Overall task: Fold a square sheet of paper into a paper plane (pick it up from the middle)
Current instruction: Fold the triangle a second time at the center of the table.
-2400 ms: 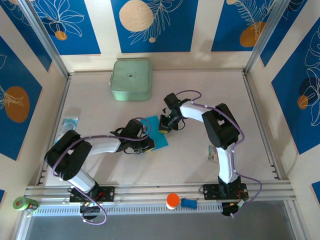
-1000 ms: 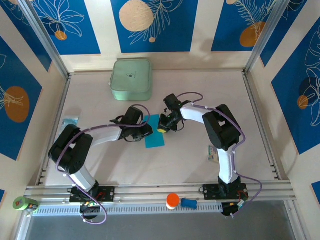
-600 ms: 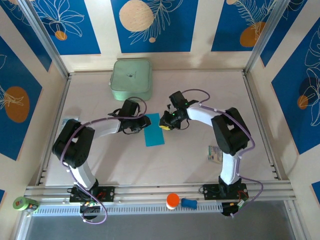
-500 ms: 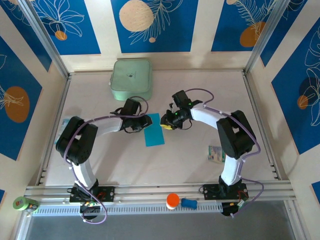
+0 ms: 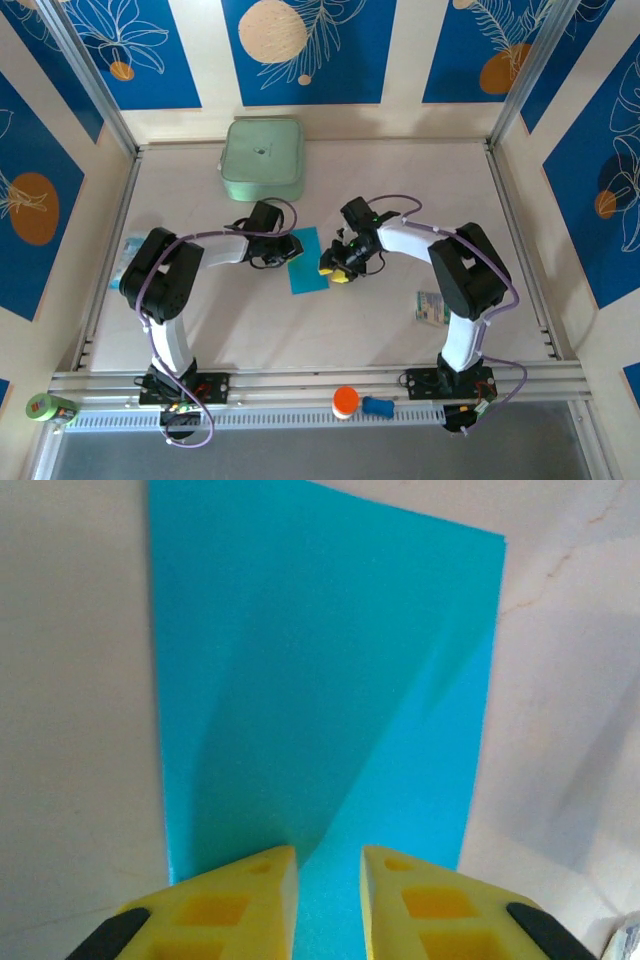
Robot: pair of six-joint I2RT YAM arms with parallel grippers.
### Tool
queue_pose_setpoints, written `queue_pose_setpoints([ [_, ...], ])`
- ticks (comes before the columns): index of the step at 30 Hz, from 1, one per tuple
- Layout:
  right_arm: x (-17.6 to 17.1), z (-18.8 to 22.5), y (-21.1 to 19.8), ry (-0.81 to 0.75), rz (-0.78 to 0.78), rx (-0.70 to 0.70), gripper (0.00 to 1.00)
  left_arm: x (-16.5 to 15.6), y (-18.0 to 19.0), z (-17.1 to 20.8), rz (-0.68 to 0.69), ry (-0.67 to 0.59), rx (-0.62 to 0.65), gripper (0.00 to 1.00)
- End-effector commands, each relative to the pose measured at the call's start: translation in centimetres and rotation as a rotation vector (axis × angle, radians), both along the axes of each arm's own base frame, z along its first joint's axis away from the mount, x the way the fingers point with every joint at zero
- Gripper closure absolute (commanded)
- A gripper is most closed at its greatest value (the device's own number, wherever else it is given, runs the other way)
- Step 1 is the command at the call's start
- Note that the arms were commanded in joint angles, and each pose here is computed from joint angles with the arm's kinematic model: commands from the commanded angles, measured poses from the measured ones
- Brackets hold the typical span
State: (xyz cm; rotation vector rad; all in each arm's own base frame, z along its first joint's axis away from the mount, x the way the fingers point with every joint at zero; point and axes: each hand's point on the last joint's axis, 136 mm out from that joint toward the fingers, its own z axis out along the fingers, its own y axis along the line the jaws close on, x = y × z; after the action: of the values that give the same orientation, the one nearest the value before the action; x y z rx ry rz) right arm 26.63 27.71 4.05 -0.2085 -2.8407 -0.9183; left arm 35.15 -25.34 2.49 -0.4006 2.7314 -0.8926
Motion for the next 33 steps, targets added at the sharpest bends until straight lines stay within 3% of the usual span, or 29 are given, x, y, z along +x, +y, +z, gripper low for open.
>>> queue_pose_setpoints([
  [1,-1.2,-0.7,0.2,0.056,0.034,-0.017,0.61,-0.5,1.0,-1.8,0.033,0.048,0.030,0.76],
  [14,-1.5,-1.7,0.8,0.064,0.072,-0.030,0.65,-1.0,1.2,-2.5,0.036,0.075,0.032,0.76],
  [20,-1.2,-1.4,1.2,0.050,0.080,-0.005,0.74,-1.1,1.2,-2.4,0.038,0.078,0.031,0.76],
  [33,0.1,-1.4,0.9,0.011,0.029,0.001,0.82,-1.1,1.2,-2.4,0.036,0.081,0.028,0.76],
])
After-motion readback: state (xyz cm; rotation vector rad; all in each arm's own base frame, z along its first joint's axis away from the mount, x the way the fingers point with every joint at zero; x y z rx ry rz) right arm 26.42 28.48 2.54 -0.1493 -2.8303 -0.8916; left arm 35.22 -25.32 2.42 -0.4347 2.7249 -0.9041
